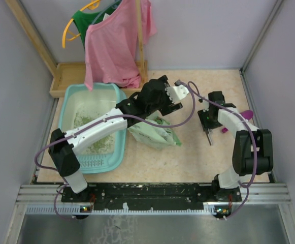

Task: Fill the litter box with clean litter
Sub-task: Adjust the clamp at the center of the board, then pick up the clamp at the center of the board.

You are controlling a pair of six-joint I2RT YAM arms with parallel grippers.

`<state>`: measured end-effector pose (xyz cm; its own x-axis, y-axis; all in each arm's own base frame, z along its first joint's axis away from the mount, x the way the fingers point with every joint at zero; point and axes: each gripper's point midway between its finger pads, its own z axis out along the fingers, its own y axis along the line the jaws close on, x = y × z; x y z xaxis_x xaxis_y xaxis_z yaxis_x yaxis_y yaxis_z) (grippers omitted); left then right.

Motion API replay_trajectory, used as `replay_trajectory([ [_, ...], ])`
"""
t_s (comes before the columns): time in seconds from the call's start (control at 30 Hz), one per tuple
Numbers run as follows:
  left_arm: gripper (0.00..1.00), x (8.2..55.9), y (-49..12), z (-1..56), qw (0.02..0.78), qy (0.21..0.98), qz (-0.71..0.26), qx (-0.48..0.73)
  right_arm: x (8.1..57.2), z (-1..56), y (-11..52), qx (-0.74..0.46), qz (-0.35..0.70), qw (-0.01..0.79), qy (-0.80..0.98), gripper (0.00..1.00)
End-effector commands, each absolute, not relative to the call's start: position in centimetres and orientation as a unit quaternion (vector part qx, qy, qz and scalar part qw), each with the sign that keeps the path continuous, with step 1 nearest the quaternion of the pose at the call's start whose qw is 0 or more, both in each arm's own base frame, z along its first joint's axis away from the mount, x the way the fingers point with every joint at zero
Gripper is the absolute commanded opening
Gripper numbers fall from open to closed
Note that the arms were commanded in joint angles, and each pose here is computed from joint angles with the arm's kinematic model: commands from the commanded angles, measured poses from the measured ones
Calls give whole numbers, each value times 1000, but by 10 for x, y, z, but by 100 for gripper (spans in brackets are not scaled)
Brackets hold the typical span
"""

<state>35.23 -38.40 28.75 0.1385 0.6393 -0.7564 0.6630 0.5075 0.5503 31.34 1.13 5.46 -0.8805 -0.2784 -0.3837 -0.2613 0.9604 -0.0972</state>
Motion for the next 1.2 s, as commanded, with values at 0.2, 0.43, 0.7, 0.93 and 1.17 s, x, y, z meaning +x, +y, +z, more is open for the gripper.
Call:
replay_trajectory([
  [0.2,99,353,-382,291,574,657,-6,489,321,57,10,-118,-15,227,967,47],
  [0.43,99,354,-382,288,573,658,-3,488,317,65,10,-104,7,248,963,35],
  [0.7,99,354,-384,287,569,658,-3,493,318,73,3,-95,-3,255,962,32],
  [0.93,99,354,-384,283,565,660,-4,494,318,72,2,-96,-7,254,963,22],
  [1.17,99,354,-384,283,563,661,-4,496,320,73,-2,-93,-18,259,961,0],
])
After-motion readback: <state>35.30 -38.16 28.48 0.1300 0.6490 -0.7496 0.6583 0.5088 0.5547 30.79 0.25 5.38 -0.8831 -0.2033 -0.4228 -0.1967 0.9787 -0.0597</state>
